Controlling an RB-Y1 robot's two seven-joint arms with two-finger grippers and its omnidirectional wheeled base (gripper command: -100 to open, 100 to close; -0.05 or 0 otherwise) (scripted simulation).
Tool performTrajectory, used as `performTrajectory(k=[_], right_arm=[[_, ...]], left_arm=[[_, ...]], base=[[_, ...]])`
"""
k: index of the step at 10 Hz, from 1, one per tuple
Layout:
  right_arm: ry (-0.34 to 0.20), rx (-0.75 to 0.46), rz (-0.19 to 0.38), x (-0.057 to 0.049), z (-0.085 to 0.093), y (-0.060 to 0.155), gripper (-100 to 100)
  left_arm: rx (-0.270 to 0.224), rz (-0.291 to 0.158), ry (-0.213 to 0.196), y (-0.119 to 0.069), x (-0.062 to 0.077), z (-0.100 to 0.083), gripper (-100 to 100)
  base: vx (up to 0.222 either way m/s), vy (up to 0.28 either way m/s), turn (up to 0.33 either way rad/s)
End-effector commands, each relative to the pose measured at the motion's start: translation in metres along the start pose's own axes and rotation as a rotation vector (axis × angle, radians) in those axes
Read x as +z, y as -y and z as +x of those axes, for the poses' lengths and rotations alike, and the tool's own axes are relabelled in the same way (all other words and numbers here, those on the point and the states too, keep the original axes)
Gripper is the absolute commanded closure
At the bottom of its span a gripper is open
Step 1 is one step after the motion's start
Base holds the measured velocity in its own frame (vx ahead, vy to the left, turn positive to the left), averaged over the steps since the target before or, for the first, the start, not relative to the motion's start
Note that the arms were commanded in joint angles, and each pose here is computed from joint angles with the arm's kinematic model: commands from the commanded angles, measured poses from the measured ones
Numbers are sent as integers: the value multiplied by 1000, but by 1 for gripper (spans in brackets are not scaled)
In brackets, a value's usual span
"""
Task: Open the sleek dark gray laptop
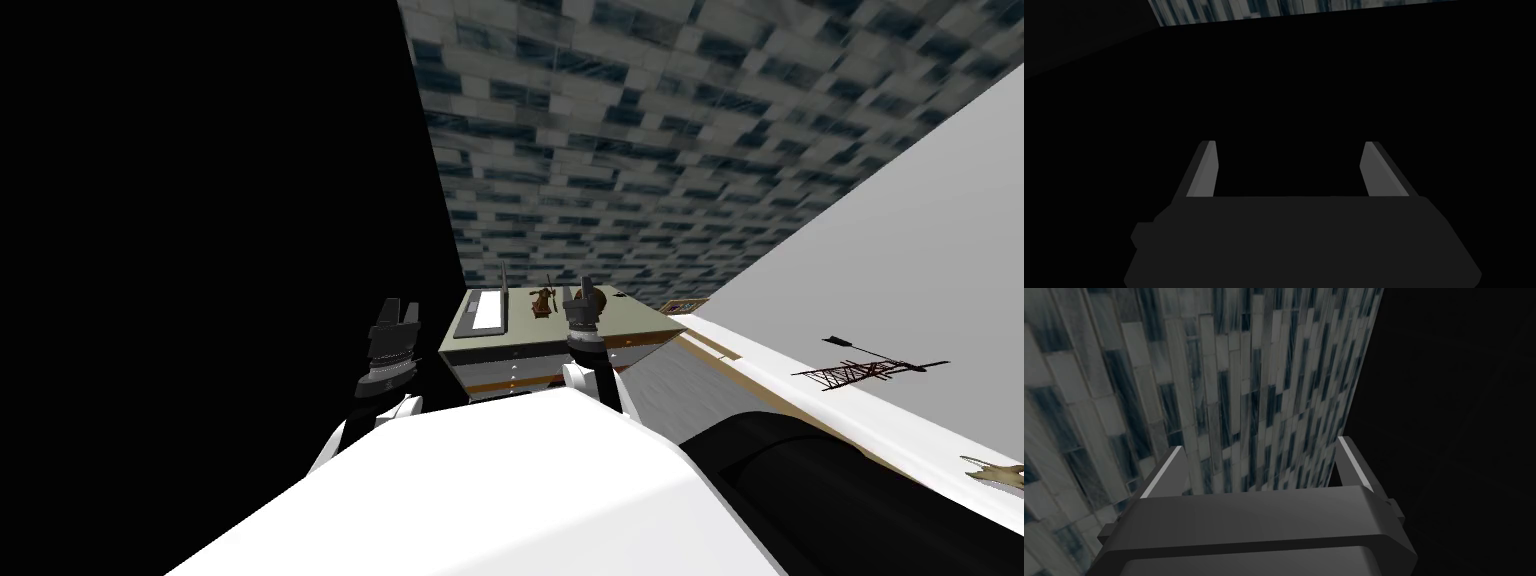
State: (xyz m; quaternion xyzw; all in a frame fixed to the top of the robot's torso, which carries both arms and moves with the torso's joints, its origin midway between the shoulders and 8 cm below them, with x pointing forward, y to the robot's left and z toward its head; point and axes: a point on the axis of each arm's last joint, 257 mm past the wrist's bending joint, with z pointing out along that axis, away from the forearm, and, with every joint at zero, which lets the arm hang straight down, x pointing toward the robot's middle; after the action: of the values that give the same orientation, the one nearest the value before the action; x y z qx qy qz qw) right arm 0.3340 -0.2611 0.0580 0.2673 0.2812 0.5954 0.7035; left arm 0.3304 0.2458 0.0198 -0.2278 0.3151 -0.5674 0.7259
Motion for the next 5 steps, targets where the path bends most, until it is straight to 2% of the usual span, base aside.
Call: performTrajectory(k=[1, 5], right_arm=[[0, 0, 0, 0, 0, 0, 0], [0, 0, 0, 0, 0, 0, 0]], left_arm=[[0, 0, 0, 0, 0, 0, 0], [0, 0, 0, 0, 0, 0, 0]], base=[[0, 0, 0], [0, 0, 0]])
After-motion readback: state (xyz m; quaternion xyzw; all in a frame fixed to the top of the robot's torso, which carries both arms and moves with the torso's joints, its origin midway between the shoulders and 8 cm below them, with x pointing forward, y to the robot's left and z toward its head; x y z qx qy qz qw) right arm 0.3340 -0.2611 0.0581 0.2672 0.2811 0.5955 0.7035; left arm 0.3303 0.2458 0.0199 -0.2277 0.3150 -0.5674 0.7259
